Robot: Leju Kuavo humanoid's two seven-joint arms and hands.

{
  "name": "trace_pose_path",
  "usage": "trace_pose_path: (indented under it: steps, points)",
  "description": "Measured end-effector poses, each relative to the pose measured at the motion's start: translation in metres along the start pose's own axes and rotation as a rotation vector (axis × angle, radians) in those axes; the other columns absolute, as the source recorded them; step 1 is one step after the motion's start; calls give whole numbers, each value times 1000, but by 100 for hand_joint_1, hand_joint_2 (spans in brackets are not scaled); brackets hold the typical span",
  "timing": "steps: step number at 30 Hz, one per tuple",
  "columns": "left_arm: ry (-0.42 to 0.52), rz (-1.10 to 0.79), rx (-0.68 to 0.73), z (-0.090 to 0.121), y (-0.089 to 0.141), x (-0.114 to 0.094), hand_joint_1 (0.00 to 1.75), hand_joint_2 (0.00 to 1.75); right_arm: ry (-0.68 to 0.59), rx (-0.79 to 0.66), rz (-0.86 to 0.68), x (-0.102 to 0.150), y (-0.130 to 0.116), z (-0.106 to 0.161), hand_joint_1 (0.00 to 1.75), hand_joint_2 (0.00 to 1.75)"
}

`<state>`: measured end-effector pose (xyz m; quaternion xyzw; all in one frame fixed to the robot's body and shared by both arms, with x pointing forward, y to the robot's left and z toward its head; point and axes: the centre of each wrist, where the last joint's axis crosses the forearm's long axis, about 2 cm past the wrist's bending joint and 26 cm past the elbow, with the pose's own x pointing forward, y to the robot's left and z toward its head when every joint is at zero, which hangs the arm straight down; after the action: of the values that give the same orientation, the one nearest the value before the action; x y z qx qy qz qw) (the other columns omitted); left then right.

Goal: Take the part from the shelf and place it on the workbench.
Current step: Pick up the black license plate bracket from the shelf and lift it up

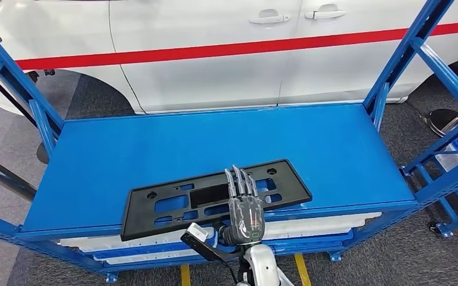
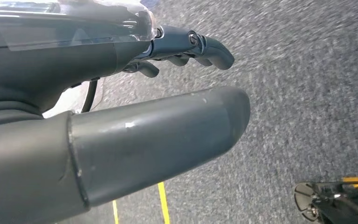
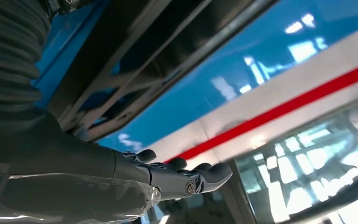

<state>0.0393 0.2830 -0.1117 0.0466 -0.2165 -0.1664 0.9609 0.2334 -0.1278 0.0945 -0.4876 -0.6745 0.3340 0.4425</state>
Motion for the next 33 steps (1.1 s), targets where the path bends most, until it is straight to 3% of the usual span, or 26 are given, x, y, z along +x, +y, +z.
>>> trace_pose_path:
  steps: [8,10,14,24,28,31,33]
  points:
    - [-8,-22,-7,0,3,0,0,0,-76,12,96,-4,11,-1,0,175]
    - [-9,-30,-10,0,4,0,0,0,-111,27,140,-12,17,1,9,175]
    - [-12,-37,-15,0,4,0,0,0,-181,45,201,-25,23,1,142,175]
    - [-8,-37,-14,0,6,-2,0,0,-271,105,237,-44,30,11,137,175]
    - [-10,-36,-14,0,6,-3,0,0,-289,110,234,-47,29,10,118,175]
    - [-16,-37,-13,-1,7,0,0,0,-287,109,233,-50,29,7,95,175]
    - [-16,-36,-15,-1,7,-1,0,0,-283,110,233,-53,28,5,103,175]
